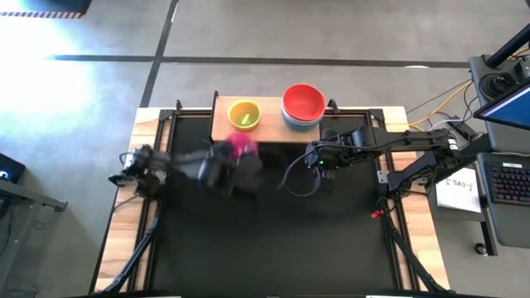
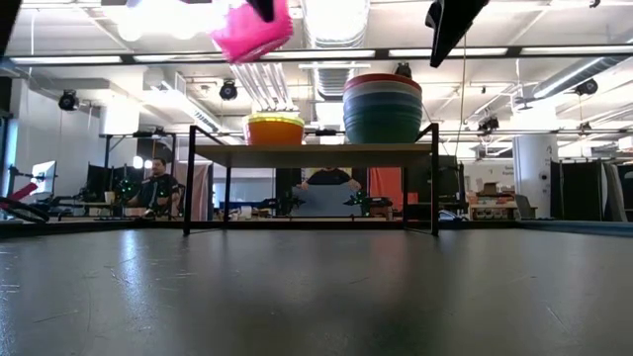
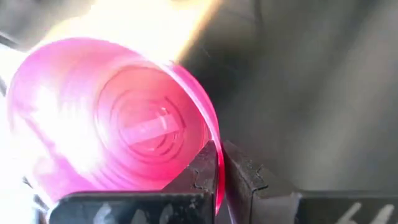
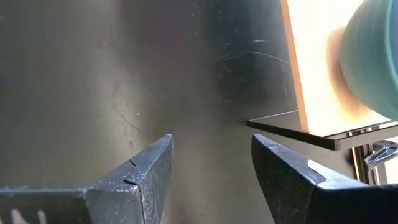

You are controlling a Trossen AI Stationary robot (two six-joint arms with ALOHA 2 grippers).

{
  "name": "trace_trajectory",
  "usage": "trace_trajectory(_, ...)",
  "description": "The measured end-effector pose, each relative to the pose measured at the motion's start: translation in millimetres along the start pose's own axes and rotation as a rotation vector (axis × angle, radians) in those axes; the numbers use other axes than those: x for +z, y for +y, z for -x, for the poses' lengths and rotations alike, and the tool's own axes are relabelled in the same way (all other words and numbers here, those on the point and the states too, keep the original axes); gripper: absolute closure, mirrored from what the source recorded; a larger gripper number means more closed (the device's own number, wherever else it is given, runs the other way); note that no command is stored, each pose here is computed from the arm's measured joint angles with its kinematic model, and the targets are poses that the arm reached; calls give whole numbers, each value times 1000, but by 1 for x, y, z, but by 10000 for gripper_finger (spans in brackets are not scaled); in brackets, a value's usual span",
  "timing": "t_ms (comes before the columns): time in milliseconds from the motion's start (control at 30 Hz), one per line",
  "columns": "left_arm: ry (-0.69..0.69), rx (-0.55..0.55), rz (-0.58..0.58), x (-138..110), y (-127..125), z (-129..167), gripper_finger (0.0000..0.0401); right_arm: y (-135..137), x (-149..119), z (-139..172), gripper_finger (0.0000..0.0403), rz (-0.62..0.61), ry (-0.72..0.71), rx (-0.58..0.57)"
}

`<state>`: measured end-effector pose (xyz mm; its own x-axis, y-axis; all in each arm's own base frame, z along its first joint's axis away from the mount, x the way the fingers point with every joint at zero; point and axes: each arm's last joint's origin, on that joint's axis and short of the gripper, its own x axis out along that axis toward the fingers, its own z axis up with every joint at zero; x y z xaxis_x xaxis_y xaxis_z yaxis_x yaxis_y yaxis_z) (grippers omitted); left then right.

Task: Place and stack bowls onto a shelf
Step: Stack the pink bowl on top of the yellow bowl on the shelf

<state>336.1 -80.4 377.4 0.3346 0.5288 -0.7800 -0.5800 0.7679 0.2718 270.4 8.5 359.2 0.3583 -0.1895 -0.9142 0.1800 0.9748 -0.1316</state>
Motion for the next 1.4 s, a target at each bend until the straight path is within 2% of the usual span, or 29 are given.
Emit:
trace_trajectory(133, -34, 68, -40, 40, 49, -13, 401, 1, -3, -6, 197, 19, 22, -4)
trace_trajectory(233, -10, 113, -40, 60, 86, -28, 401, 1, -5, -12, 197, 25, 45, -9)
trace_trajectory(400, 74, 141, -19, 76, 136, -60, 401, 1, -11, -21, 197, 54, 78, -34)
trace_trajectory(533, 95, 136, -10, 82, 157, -87, 401, -4, -18, -27, 197, 46, 101, -59)
trace_trajectory(667, 85, 33, -30, 86, 158, -108, 401, -8, -24, -29, 197, 34, 88, -61)
trace_trajectory(1000, 180, 24, -111, 71, 154, -142, 401, -10, -45, -34, 197, -35, -78, -16)
trace_trajectory(1167, 211, -76, -139, 67, 149, -145, 401, -9, -54, -42, 197, -54, -111, -10)
trace_trajectory(1400, 216, -81, -143, 68, 151, -141, 401, -8, -67, -54, 197, -67, -127, 4)
